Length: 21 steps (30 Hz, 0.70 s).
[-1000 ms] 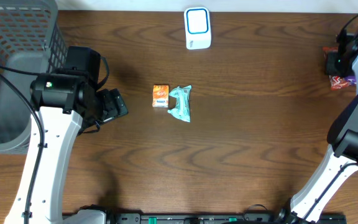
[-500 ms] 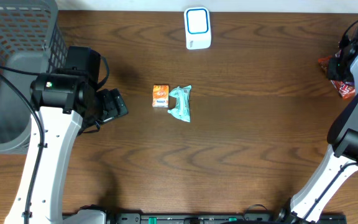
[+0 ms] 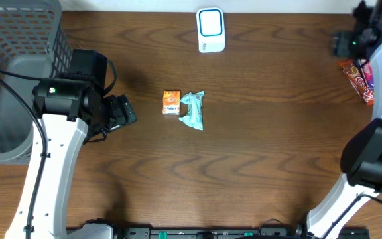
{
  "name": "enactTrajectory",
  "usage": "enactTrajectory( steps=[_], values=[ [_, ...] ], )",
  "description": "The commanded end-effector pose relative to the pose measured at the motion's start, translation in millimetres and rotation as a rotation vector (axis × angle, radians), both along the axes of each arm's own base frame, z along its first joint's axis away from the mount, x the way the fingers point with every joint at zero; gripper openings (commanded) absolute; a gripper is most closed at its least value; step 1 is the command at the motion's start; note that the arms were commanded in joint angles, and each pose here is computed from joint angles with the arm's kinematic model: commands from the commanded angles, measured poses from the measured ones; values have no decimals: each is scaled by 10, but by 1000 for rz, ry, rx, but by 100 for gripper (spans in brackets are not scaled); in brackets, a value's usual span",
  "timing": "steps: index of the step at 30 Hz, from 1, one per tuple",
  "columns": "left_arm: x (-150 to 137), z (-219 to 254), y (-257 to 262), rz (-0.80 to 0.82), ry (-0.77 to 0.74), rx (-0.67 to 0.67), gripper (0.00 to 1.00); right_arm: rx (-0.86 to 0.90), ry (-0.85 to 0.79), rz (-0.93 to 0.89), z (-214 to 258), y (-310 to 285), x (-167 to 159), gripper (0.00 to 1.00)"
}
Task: Scan the item barcode
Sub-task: 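Swing the right gripper back toward the mint-green wrapper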
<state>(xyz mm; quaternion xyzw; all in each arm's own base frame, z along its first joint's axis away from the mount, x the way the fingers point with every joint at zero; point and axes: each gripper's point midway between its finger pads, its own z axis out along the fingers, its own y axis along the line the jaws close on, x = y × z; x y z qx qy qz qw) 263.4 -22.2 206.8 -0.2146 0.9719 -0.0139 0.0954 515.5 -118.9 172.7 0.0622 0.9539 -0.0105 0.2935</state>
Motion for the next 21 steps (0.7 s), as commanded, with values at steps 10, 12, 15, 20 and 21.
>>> enactTrajectory(
  steps=[10, 12, 15, 20, 21],
  values=[
    [6, -3, 17, 2, 3, 6, 98, 503, 189, 531, -52, 2540, -524, 99],
    [6, -3, 17, 2, 3, 6, 98, 501, 219, 583, -66, 2797, -639, 99],
    [6, -3, 17, 1, 3, 7, 98, 496, 245, 652, -71, 3120, -784, 99],
    [5, -3, 17, 1, 4, 6, 98, 482, 257, 772, -58, 3633, -1006, 99],
    [6, -3, 17, 2, 3, 6, 98, 479, 252, 793, -50, 3716, -1032, 99]
  ],
)
